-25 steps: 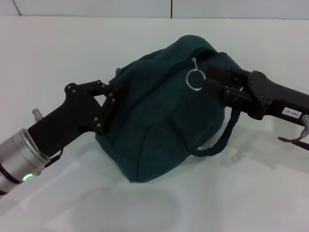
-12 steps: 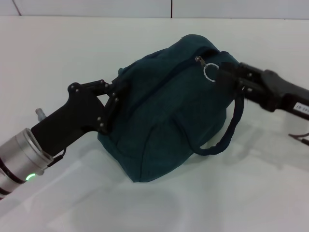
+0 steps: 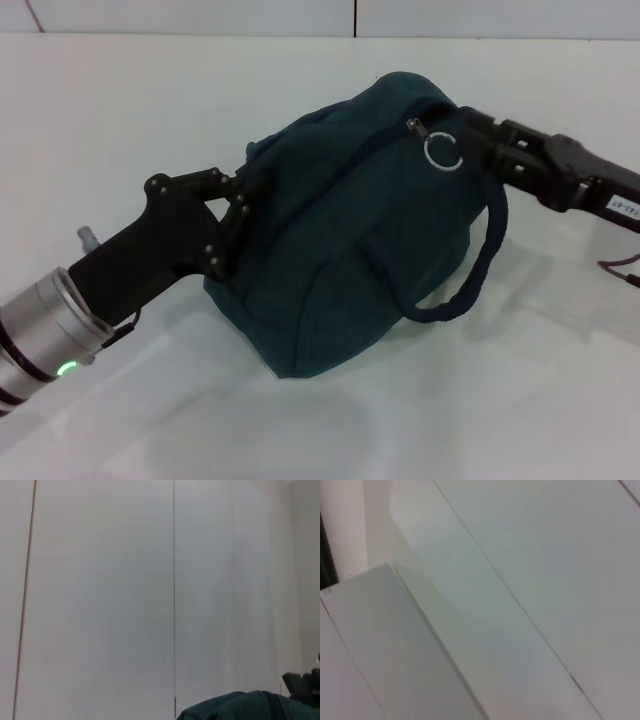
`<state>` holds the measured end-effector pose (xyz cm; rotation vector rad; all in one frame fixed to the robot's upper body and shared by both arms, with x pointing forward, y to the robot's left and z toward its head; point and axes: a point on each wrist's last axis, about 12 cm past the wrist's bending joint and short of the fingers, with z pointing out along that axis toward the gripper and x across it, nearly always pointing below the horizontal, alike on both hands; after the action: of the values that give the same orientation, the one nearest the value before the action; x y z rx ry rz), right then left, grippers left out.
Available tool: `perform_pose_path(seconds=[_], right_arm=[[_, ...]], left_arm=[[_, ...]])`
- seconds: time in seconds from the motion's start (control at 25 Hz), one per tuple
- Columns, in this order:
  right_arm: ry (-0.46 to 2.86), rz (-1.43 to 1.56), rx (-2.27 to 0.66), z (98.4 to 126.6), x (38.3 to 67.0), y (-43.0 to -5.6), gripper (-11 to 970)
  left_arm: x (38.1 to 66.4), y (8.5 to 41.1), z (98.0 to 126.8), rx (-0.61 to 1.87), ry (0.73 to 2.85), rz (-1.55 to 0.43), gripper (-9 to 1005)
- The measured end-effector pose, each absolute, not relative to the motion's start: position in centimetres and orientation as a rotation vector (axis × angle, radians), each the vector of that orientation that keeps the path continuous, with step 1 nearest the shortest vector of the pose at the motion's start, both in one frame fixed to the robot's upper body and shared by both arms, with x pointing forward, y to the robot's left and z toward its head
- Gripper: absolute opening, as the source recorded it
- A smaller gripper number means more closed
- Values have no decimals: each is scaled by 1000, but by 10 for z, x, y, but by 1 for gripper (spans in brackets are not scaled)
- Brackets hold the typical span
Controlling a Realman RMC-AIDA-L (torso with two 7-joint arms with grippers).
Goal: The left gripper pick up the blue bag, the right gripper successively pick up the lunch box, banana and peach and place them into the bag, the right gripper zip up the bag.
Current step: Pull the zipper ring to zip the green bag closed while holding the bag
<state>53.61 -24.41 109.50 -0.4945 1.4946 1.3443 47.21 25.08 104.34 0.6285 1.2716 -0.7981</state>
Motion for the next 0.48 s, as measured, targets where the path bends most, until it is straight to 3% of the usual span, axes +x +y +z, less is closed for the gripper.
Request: perform_pose_path(seconds=[0.48], right_arm=[[1504,1455,-558,1098,530,-237,576]], left_arm=[[473,250,1044,632,1266,-800,47]])
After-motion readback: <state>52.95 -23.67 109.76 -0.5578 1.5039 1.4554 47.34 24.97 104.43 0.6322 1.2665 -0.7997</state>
